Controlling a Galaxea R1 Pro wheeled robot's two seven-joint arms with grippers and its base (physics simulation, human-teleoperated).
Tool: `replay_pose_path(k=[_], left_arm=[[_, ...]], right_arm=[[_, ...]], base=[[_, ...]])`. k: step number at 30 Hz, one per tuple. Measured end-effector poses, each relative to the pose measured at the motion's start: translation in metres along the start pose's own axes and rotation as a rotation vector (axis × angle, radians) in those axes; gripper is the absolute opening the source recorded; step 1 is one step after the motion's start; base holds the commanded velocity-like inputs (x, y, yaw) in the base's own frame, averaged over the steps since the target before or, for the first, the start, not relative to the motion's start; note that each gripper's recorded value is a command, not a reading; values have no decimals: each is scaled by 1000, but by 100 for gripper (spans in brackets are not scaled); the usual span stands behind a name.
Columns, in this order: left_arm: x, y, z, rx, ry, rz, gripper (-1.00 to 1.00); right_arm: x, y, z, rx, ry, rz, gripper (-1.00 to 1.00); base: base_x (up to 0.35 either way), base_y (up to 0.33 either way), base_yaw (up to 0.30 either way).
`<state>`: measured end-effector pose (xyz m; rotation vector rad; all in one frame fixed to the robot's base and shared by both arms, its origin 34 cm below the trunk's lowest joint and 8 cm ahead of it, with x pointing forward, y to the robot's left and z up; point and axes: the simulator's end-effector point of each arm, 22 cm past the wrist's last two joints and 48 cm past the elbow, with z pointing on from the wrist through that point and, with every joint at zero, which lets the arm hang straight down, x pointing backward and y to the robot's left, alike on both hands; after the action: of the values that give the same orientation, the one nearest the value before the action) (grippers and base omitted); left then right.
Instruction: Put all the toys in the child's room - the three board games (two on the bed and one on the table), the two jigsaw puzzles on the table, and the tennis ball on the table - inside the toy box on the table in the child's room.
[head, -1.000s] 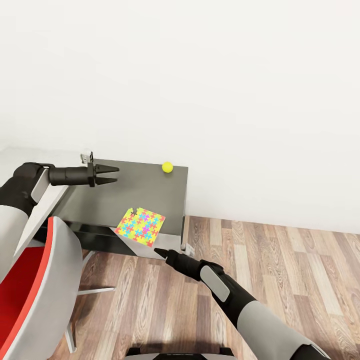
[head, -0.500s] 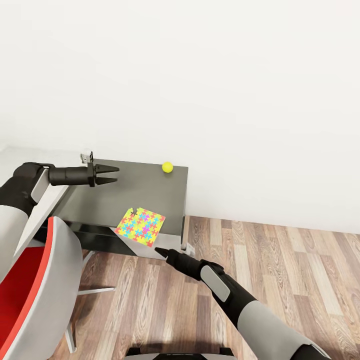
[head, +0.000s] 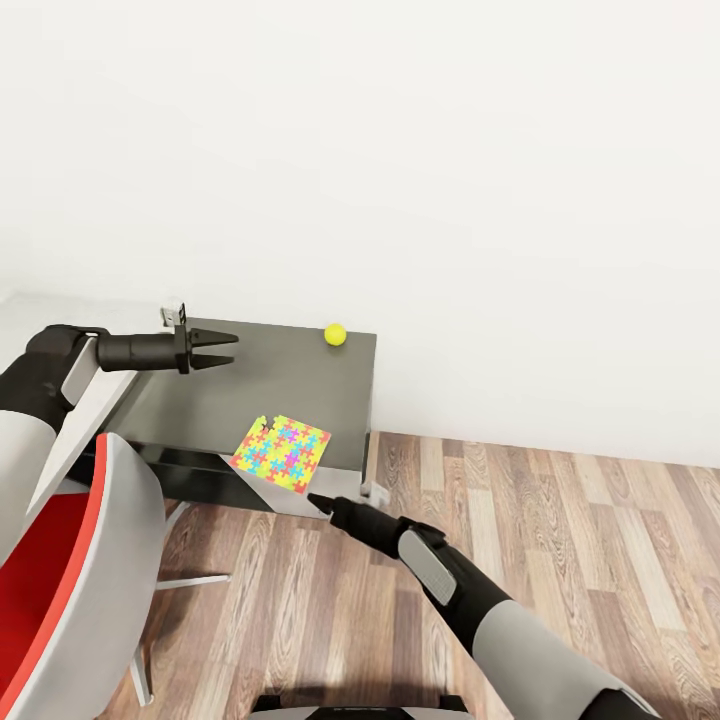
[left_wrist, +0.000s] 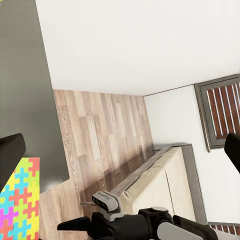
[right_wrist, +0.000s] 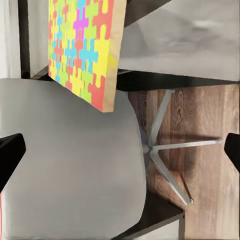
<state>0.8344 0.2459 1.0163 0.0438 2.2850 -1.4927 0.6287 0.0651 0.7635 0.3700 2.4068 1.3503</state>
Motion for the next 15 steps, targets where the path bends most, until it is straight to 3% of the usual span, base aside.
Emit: replay_pose_path(k=[4,15], left_arm=[[0,0,0,0,1,0,100],[0,0,0,0,0,0,100]], right_arm=[[3,0,1,9,13,-39,100],[-1,7,2,-4,7,-65,100]], base=[[0,0,0],[0,0,0]])
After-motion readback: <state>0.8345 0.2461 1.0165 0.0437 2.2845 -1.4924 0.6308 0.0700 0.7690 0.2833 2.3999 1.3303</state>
